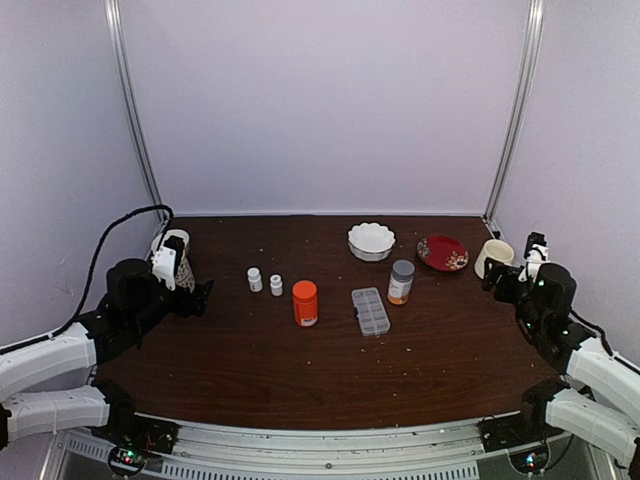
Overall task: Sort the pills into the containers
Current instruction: Pick up the pill container from the center of the board.
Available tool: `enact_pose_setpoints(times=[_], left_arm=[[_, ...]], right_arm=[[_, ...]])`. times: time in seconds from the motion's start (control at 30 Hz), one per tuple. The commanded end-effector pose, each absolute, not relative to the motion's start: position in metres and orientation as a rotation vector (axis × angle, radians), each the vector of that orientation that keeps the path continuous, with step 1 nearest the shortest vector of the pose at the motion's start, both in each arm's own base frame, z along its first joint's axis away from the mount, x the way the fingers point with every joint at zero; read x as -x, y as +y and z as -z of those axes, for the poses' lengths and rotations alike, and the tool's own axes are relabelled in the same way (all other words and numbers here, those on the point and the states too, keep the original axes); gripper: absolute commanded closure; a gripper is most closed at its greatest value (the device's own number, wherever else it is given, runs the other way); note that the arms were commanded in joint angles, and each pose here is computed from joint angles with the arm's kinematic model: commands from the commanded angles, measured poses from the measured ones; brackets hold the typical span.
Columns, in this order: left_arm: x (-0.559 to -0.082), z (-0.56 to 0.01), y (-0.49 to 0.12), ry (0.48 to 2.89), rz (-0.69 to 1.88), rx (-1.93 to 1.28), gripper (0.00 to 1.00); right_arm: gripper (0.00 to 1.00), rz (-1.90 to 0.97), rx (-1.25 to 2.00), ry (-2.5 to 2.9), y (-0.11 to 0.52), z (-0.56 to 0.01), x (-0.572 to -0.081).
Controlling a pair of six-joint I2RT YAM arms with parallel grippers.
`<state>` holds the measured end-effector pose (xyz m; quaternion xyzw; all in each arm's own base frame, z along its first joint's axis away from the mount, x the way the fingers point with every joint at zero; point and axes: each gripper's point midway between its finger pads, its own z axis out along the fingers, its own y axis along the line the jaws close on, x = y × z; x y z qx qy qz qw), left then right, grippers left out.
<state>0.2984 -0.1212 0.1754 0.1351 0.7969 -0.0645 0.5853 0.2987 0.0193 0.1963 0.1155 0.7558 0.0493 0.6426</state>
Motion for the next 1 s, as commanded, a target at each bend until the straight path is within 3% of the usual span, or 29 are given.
enact_pose_setpoints(times=[0.0, 0.3, 0.5, 0.97], left_arm=[[-0.301, -0.186, -0.129, 1.812, 0.184, -0.349, 0.02], [-0.298, -0.189, -0.131, 1.827, 0.216, -0.346, 0.02], [-0.293, -0.192, -0.130, 1.841, 0.284, -0.273, 0.02], [-0.289, -0.185, -0.151, 1.862, 0.390, -0.362, 0.03]], right_arm=[[0.00, -0.091, -0.294, 1.693, 0.012, -0.199, -0.295], [0.00, -0.203, -0.472, 1.690, 0.007, -0.178, -0.289], [0.00, -0.427, -0.352, 1.805, 0.057, -0.179, -0.290], [0.00, -0.368, 0.095, 2.207, 0.236, -0.136, -0.283]])
